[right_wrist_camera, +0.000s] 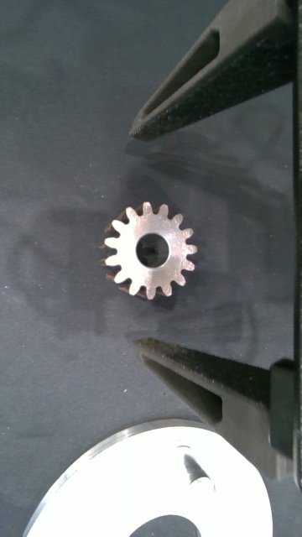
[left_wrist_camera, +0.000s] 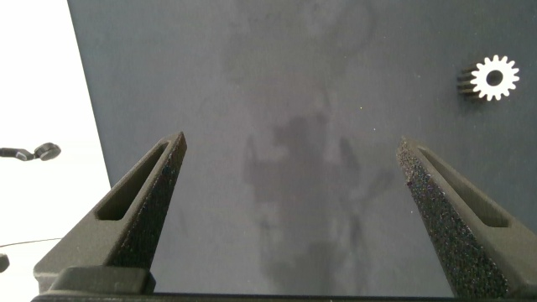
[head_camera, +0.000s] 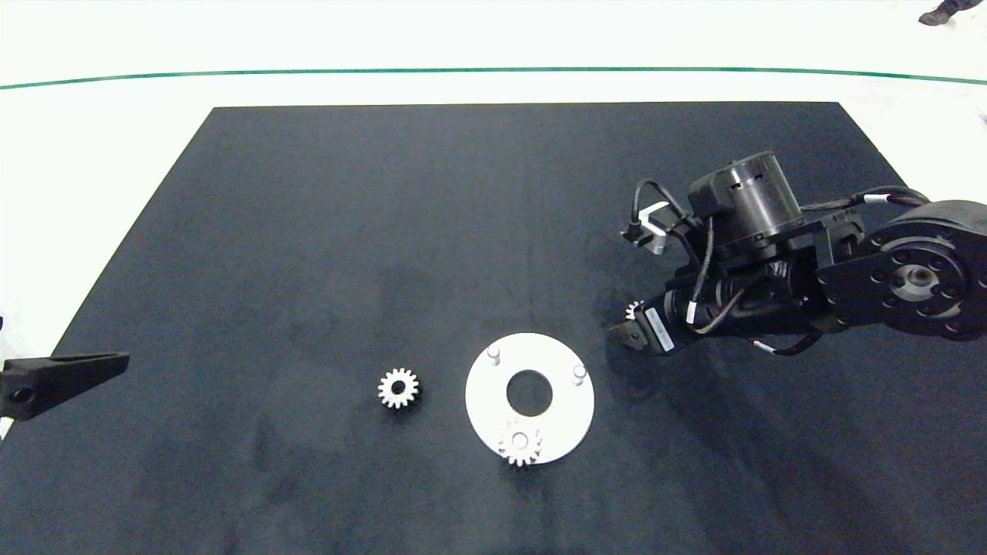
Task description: Install three planetary gears onto the carrier pins
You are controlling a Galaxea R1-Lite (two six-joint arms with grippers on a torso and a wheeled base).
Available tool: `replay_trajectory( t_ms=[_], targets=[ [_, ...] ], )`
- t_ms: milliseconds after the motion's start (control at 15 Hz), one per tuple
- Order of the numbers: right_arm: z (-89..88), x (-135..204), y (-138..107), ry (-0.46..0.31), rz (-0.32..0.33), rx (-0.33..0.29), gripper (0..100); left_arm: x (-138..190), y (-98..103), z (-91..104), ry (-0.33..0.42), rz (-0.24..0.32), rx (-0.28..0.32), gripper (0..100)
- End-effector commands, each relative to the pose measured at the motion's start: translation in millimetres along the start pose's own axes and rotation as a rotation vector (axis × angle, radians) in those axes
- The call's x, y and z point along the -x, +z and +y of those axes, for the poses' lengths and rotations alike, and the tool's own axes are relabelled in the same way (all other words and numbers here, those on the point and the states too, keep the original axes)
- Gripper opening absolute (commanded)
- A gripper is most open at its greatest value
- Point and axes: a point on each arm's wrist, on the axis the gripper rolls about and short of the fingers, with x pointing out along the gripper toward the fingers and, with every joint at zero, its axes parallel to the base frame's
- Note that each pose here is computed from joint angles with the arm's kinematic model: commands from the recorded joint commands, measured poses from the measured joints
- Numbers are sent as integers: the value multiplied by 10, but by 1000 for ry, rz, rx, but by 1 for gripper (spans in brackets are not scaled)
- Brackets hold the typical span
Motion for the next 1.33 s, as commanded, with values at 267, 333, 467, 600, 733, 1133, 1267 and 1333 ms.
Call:
replay_trajectory(
  t_ms=[267, 333, 467, 600, 733, 1133, 1267, 1333],
  targets=[
    [-12, -30, -41, -3, 19, -23, 81, 17, -6, 0, 1, -2, -1, 100],
    [-16, -33, -45, -1, 20, -33, 79, 17, -6, 0, 1, -2, -1, 100],
    [-19, -34, -44, 8, 18, -50, 75, 19, -10, 1, 2, -2, 0, 100],
    [-18, -23, -40, 23, 14, -61, 70, 26, -8, 2, 3, -5, 0, 100],
    [-17, -19, -39, 33, 10, -63, 67, 28, -12, 1, 3, -5, 0, 100],
    [-48, -79, -74, 40, -28, -81, 55, 47, -16, 3, 5, -11, 1, 100],
    [-69, -82, -110, 32, -16, -81, 51, 47, -16, 3, 5, -11, 1, 100],
    [-80, -76, -116, 29, -15, -83, 49, 47, -16, 3, 5, -11, 1, 100]
  ],
)
